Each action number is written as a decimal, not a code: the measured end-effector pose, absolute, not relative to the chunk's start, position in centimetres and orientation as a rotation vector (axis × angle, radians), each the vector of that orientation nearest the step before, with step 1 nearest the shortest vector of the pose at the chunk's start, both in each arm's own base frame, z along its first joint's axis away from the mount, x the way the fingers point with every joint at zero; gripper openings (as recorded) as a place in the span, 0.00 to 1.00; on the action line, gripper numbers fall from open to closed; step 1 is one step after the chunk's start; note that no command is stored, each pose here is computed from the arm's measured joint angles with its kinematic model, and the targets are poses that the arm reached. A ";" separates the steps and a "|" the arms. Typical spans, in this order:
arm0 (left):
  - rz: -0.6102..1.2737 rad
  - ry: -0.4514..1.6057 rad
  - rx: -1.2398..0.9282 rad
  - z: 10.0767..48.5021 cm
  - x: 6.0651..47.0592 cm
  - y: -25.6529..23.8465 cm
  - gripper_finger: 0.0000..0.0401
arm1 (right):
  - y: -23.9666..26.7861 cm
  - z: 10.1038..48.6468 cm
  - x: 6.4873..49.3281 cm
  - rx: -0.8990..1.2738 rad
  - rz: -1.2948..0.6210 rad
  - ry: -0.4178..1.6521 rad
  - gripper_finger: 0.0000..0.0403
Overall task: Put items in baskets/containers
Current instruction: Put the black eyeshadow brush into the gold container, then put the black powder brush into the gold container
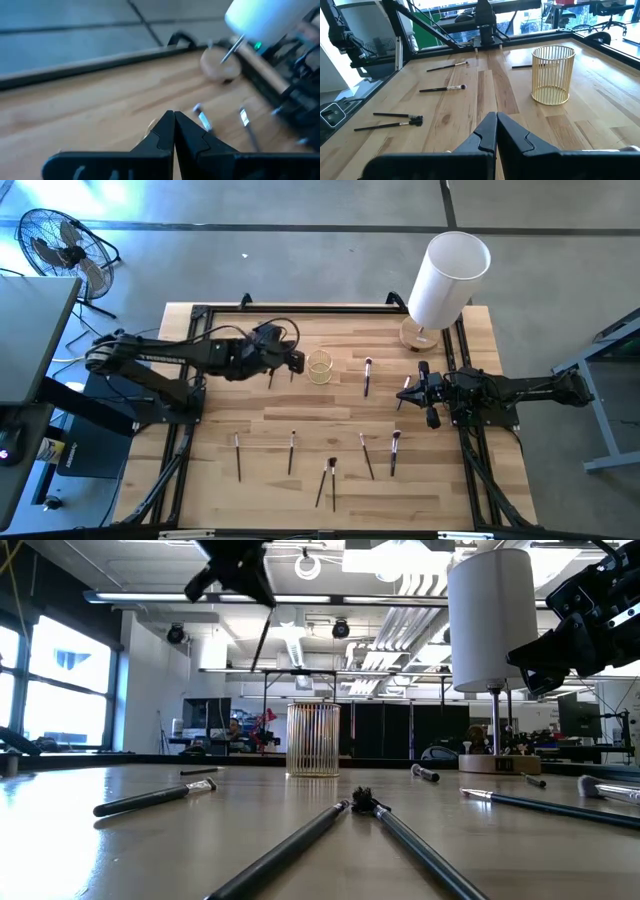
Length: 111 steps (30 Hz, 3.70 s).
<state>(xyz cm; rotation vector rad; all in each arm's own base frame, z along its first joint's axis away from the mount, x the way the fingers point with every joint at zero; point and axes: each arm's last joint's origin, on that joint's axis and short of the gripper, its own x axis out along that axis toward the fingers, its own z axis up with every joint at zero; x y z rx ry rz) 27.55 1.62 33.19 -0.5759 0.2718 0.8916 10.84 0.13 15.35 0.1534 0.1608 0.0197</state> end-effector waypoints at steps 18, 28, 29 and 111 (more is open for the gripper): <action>0.886 0.252 -0.456 29.8 35.7 5.2 0.00 | 0.1 15.3 10.8 0.153 0.020 0.161 0.01; 0.835 0.374 -0.466 25.9 37.8 5.2 0.00 | 0.1 15.3 10.8 0.153 0.020 0.161 0.01; 0.827 0.382 -0.470 25.8 37.8 5.1 0.00 | 0.1 15.3 10.8 0.153 0.020 0.160 0.01; 0.276 0.605 -0.260 25.7 15.0 -2.1 0.00 | -2.4 31.1 33.5 0.280 -0.779 0.518 0.00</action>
